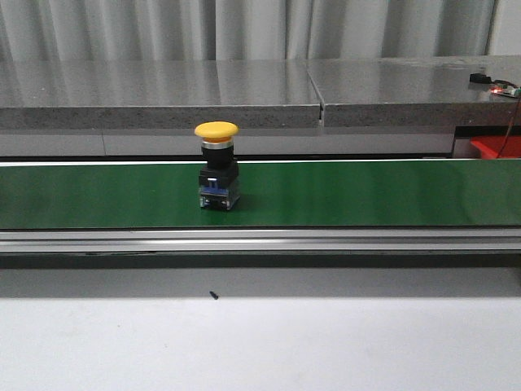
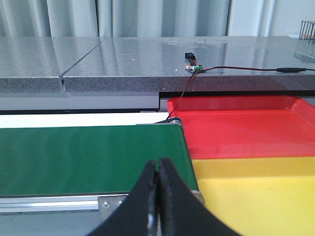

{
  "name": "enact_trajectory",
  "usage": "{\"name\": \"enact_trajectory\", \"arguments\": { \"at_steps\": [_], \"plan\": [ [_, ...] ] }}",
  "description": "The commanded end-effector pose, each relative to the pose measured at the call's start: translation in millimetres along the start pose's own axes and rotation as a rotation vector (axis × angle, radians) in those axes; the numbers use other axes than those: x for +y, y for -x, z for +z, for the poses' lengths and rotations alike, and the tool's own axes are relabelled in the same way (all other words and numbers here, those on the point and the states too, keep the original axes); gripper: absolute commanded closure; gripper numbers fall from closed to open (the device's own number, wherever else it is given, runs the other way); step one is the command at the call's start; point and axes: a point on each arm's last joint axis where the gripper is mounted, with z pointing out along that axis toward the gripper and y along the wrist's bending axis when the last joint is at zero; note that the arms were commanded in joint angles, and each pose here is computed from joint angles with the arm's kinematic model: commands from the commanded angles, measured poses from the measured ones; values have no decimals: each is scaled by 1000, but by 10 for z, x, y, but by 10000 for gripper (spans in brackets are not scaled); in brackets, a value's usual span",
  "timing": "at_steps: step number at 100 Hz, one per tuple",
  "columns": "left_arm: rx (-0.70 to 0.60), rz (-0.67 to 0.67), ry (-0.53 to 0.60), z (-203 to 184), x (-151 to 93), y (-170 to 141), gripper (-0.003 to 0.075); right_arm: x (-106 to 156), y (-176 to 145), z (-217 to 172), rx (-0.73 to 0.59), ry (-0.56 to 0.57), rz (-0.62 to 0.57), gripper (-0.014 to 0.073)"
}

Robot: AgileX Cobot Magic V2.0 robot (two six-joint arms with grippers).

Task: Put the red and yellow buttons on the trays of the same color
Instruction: 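Set the red button on the belt and open the left gripper, then move the right gripper above the yellow button arriving on the belt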

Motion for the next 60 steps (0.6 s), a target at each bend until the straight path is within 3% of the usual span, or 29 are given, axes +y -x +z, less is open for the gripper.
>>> {"name": "enact_trajectory", "arguments": {
  "at_steps": [1, 20, 33, 60],
  "plan": [
    [-75, -23, -15, -59, -16, 73, 739, 5, 140, -28, -124, 3, -12, 654],
    [-91, -37, -5, -94, 4, -27, 739, 7, 181, -34, -169, 6, -12, 654],
    [-97, 33, 45, -103, 62, -89, 739, 8, 199, -37, -189, 7, -12, 654],
    [-108, 56, -64, -116, -13, -89, 739, 5, 241, -47, -142, 8, 67, 654]
  ]
}}
